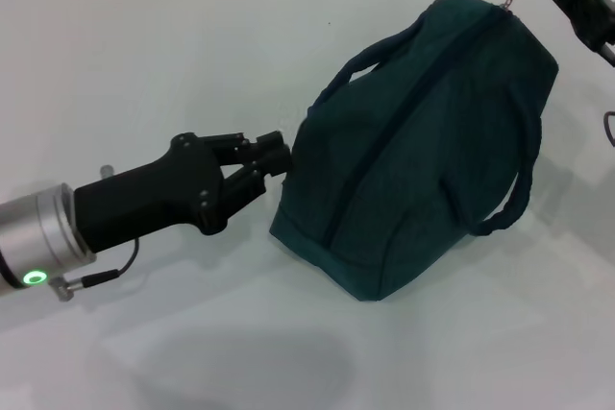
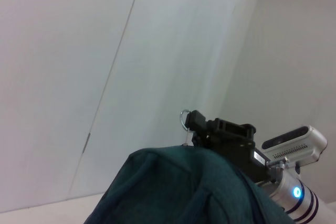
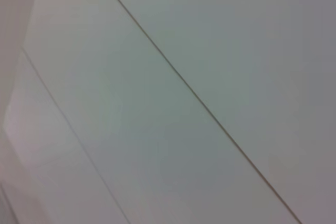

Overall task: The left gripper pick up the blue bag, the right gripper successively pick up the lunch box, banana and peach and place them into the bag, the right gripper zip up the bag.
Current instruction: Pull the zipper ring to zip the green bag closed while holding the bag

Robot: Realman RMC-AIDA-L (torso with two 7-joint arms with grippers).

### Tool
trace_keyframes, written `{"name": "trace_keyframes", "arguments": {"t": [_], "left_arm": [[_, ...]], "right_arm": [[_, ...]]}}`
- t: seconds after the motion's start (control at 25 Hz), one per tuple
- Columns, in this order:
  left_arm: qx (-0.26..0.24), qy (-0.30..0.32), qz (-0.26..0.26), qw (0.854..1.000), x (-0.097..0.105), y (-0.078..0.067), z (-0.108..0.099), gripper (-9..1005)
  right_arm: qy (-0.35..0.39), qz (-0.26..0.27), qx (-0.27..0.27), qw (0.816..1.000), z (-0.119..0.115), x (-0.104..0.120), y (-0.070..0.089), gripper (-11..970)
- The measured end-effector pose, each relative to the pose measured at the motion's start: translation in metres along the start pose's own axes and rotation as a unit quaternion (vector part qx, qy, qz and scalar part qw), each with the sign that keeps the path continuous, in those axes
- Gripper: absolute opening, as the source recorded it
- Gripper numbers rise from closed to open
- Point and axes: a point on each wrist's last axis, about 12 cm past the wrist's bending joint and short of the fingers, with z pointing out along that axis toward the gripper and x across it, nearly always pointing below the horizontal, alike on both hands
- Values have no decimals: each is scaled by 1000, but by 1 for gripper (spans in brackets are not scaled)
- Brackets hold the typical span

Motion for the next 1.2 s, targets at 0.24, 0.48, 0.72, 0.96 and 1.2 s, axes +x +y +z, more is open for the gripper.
{"name": "trace_keyframes", "arguments": {"t": [0.24,0.48,0.72,0.96,1.2], "left_arm": [[-4,-24,12,1000,-14,5,-1,159],[16,-25,33,999,-59,16,11,221],[36,68,64,995,-116,22,44,518],[5,213,119,970,-160,-2,102,754],[-49,284,190,938,-169,-44,152,872]], "right_arm": [[4,3,9,1000,-1,1,-2,5],[8,4,15,1000,-2,3,-3,5],[10,8,24,1000,-4,5,-4,5],[12,9,31,999,-4,6,-6,5],[13,9,32,999,-4,6,-6,5]]}}
